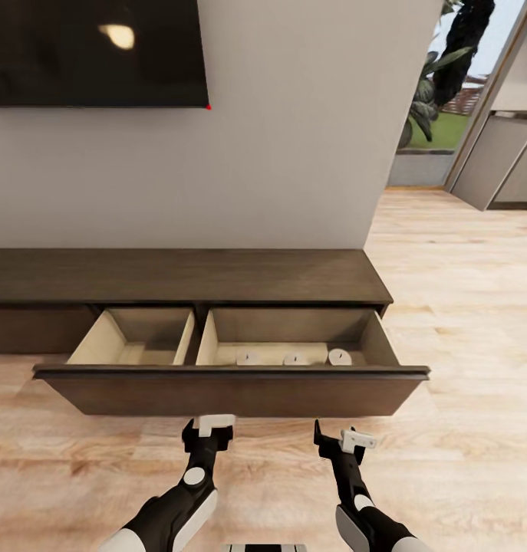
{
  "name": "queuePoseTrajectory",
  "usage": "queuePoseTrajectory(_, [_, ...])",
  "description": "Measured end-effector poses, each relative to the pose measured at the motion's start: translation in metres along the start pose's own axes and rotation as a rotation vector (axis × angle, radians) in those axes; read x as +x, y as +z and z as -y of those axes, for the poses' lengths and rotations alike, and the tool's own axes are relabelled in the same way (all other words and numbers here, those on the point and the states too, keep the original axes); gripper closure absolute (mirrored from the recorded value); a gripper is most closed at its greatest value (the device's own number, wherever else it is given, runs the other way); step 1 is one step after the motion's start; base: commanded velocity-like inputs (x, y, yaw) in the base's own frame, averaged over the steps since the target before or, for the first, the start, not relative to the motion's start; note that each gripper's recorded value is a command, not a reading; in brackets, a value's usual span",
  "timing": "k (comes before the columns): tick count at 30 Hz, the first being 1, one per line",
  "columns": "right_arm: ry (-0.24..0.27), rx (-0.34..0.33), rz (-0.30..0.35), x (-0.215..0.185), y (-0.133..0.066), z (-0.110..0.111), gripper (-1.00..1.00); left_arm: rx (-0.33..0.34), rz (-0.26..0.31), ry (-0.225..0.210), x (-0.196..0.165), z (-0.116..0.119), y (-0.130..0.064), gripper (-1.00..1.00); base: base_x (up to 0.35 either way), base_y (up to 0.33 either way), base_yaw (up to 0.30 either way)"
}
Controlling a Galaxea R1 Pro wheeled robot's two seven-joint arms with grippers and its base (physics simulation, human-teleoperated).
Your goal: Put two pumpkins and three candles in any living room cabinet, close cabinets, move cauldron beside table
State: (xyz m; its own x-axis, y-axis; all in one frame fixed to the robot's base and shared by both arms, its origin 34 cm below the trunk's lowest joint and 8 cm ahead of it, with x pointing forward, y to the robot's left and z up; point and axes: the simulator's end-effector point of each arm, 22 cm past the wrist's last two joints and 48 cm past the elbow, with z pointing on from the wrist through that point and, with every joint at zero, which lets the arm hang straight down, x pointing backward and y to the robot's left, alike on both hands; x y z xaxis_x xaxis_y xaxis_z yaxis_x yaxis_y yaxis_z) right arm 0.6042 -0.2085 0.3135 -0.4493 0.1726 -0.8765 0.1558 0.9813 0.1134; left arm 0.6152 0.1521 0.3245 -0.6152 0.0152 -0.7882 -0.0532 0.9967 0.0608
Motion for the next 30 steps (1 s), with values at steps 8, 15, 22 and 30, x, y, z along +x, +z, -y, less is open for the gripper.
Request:
queuePoseTrajectory(8, [-0.003,-0.005,0.006,-0.0010,-0.0001,-0.0013,-1.00,-0.003,-0.001,0.000,0.0002,-0.0005,0.0001,-1.00,0.177,0.030,0.000])
queuePoseTrajectory(15, [-0.004,-0.007,0.006,-0.0012,-0.0002,-0.0018,-1.00,-0.002,0.000,0.000,0.0001,-0.0003,0.0000,-1.00,0.196,0.034,0.000])
queuePoseTrajectory(22, [-0.005,-0.007,0.008,-0.0016,-0.0002,-0.0020,-1.00,0.003,-0.002,0.000,0.0006,0.0007,-0.0001,-1.00,0.230,0.015,0.000])
queuePoseTrajectory(30, [-0.007,-0.006,0.025,-0.0037,-0.0011,-0.0004,-1.00,0.000,-0.002,0.000,0.0008,-0.0003,0.0002,-1.00,0.038,0.002,0.000])
